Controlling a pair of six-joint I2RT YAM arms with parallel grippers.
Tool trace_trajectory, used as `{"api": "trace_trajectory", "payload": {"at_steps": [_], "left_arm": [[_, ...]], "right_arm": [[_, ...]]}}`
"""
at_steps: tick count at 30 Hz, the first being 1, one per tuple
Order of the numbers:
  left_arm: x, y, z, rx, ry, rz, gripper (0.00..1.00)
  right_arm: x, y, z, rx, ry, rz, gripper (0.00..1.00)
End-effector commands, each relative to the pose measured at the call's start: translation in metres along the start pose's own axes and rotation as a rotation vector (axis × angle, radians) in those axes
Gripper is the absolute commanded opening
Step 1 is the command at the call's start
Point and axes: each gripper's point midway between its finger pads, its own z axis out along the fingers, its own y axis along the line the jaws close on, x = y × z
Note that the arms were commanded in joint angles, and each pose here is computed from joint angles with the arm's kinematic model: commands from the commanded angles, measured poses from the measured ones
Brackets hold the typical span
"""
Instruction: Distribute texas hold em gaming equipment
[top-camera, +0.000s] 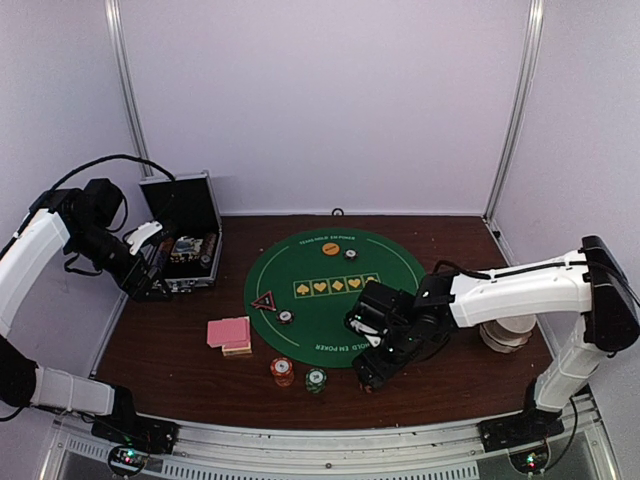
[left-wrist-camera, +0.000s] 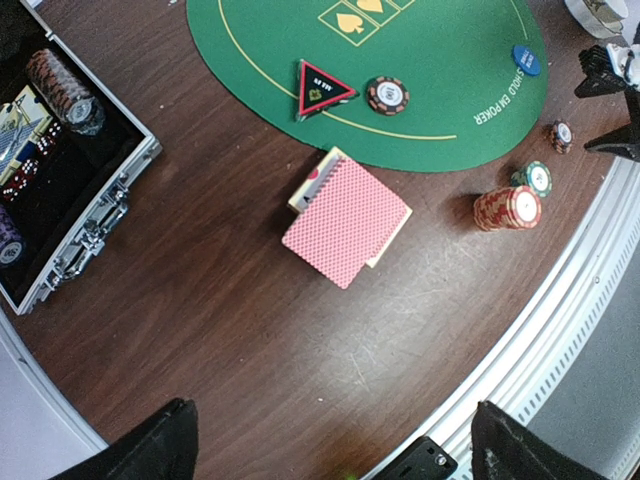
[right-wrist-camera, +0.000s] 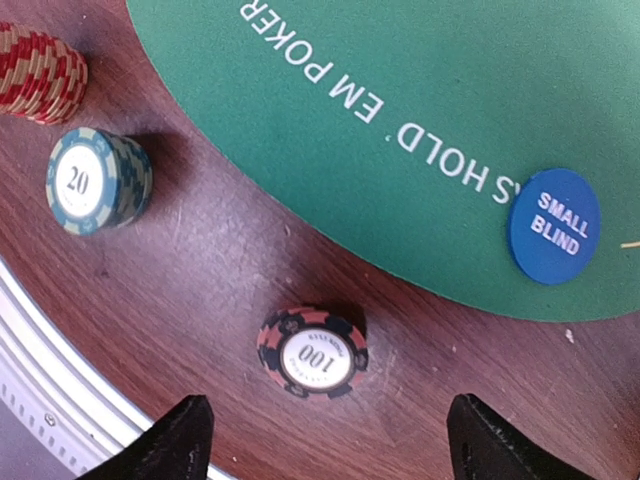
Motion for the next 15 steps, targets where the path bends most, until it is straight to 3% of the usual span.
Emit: {"api": "trace_trajectory", "payload": {"at_steps": [1, 15], "left_arm": [[-0.007, -0.002, -0.007, -0.002, -0.021, 0.009, 0.98], [-0.006, -0.002, -0.006, 0.000, -0.016, 0.011, 0.98]], "right_arm": [[-0.004, 0.010, 0.017, -0.018, 0.004, -0.008, 0.82], [0.002, 0.011, 0.045, 0.011, 0.044, -0.029, 0.70]]}}
